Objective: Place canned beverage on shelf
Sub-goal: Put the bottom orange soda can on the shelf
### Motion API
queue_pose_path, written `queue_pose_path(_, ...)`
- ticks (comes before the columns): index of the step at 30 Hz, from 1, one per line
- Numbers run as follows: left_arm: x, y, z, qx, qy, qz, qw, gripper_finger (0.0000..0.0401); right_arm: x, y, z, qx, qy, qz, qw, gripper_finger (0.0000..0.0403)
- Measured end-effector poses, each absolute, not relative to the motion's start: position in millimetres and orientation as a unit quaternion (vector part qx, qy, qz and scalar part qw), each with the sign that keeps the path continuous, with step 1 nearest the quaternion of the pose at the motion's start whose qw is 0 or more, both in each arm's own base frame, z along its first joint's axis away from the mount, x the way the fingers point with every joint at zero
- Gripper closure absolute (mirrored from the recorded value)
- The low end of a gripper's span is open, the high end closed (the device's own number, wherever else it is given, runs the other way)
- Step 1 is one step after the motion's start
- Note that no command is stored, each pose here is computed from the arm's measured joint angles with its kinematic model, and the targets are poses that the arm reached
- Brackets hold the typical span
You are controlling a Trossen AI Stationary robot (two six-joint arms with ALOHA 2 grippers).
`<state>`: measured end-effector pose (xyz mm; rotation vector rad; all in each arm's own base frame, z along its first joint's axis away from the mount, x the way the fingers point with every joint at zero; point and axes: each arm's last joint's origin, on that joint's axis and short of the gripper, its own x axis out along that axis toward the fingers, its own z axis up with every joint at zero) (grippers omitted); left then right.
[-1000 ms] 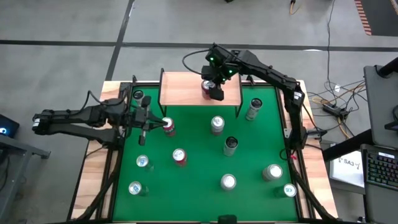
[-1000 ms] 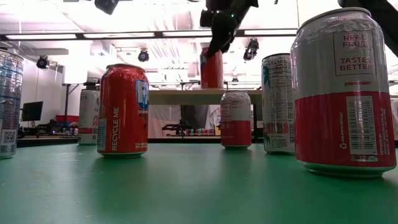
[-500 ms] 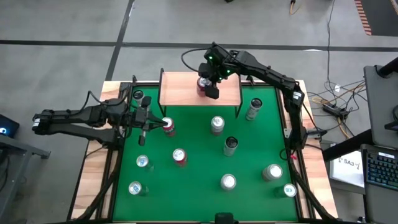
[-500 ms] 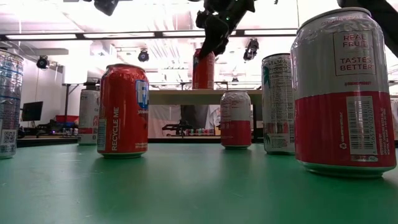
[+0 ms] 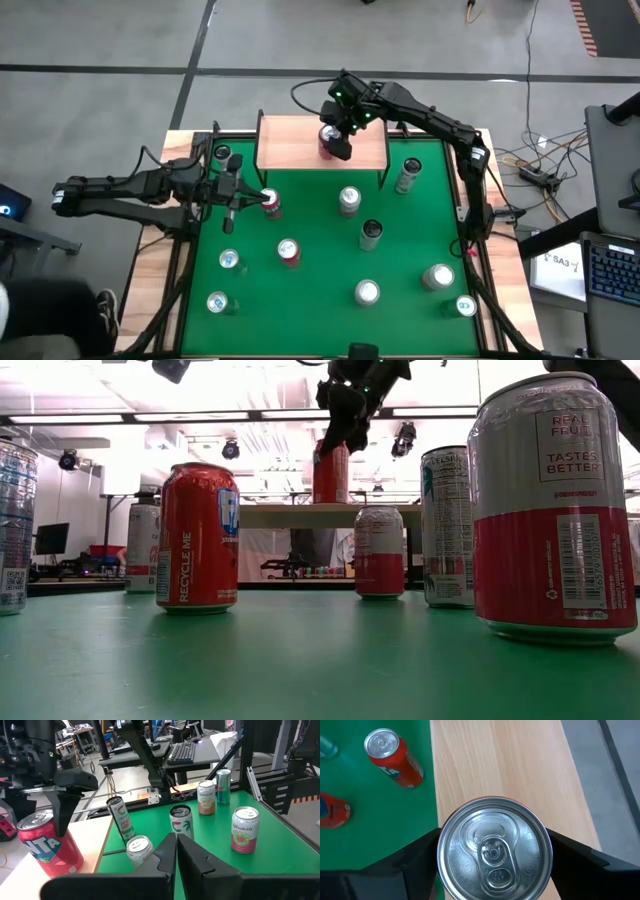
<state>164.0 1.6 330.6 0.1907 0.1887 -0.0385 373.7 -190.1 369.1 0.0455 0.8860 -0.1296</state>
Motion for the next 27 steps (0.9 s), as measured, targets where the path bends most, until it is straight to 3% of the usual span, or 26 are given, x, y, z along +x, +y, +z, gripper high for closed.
queue_pose_path(17, 164.0, 1.6, 330.6, 0.095, 0.094, -0.019, 0.991, 0.0401, 375.5, -191.1, 365.5, 0.032, 0.424, -0.069, 0.903, 0.0064)
queue_pose_path(27, 164.0, 1.6, 330.7, 0.092, 0.094, -0.019, 0.991, 0.0401, 374.0, -194.4, 369.4, 0.016, 0.426, -0.105, 0.899, 0.0074)
